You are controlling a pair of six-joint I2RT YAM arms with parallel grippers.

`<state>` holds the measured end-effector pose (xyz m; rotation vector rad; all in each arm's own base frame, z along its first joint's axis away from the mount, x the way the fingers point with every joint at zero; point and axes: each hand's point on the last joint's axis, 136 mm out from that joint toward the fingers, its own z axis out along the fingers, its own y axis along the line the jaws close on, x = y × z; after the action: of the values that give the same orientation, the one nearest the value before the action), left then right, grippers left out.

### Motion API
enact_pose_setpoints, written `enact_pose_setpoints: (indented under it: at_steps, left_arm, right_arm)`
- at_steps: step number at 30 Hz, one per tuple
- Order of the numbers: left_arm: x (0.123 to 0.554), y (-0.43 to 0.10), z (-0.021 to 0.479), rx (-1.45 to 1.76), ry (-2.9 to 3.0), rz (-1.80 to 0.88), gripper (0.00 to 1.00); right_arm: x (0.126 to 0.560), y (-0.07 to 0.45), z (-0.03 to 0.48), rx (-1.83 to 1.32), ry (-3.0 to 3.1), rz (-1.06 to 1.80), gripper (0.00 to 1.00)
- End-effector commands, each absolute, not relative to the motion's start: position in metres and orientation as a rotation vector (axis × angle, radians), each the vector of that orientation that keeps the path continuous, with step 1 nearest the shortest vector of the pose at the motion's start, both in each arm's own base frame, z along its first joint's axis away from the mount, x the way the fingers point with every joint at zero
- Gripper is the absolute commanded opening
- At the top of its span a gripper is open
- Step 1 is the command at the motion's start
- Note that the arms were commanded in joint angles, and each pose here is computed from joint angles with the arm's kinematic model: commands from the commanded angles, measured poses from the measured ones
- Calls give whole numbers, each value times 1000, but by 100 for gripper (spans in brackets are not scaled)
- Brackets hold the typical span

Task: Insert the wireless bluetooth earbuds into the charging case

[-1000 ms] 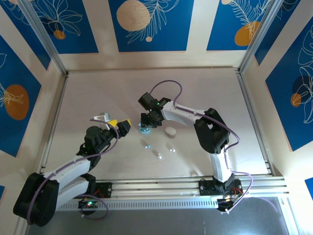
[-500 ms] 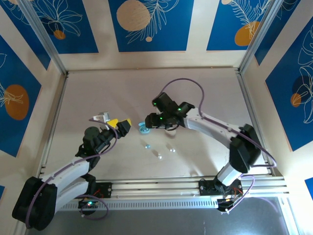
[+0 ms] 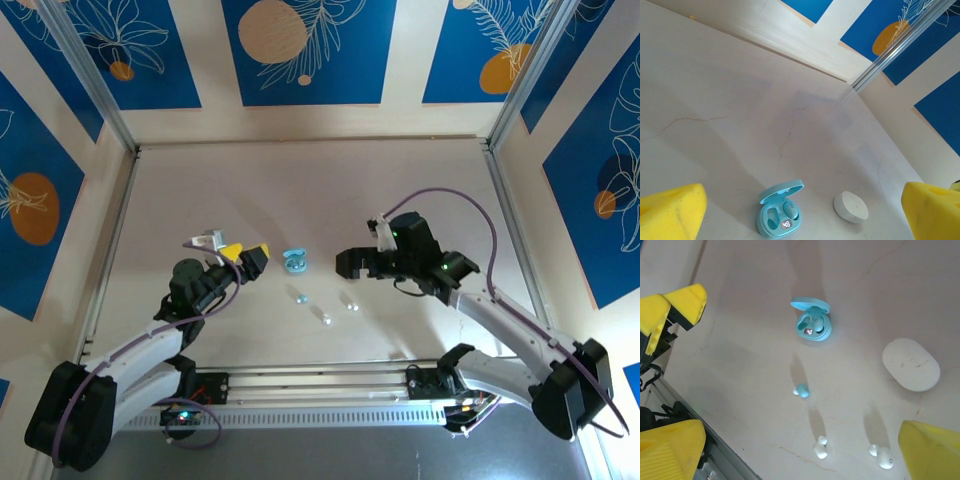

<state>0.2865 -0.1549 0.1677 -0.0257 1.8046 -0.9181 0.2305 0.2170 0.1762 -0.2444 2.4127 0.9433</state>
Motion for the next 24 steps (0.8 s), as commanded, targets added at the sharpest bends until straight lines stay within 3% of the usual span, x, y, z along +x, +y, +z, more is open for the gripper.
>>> enact_pose_setpoints:
  at_steps: [1,15,24]
  left_arm:
    - [286,-162,179,43,1774,-917,100]
    - [292,-194,162,181,1841,-937,100]
    - [285,-219,166,284,1894,-985,89]
  right_arm:
    - [234,216,184,-295,2266,1056,99]
    - [248,198,159,-234,2201,1130,99]
    - [250,199,163,-226,2198,1137,99]
